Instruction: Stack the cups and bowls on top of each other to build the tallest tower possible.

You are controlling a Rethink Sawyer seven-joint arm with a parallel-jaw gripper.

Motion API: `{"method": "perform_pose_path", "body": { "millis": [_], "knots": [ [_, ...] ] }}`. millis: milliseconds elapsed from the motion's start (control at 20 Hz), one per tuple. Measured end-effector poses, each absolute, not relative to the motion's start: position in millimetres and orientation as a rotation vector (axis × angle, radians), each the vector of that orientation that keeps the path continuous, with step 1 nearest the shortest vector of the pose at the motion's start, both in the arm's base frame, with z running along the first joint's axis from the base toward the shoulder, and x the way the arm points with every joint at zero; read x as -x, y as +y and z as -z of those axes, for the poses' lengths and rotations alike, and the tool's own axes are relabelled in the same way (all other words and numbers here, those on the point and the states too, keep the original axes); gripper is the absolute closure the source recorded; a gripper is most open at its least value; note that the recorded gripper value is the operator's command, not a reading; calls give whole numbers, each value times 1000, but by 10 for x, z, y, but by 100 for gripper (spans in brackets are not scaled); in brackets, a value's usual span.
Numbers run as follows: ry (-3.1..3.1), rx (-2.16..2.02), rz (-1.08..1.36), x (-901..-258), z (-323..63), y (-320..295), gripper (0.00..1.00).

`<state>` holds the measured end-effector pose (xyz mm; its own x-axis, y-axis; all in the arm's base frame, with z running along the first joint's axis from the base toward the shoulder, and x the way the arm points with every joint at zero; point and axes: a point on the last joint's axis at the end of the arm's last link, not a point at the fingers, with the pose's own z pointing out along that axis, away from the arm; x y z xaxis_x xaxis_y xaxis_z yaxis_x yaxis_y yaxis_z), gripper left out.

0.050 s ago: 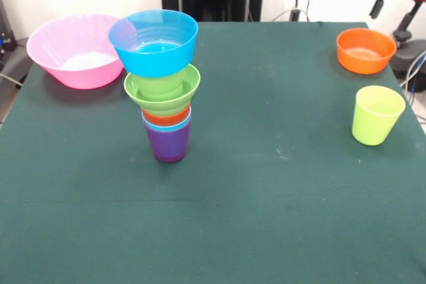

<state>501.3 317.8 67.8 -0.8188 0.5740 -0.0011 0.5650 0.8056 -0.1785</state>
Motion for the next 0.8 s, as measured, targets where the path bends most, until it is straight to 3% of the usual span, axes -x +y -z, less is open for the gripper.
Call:
{"method": "perform_pose_path", "body": {
  "millis": [800],
  "knots": [
    [-2918,919,-379,-4751,-48,2940,0]
  ]
}}
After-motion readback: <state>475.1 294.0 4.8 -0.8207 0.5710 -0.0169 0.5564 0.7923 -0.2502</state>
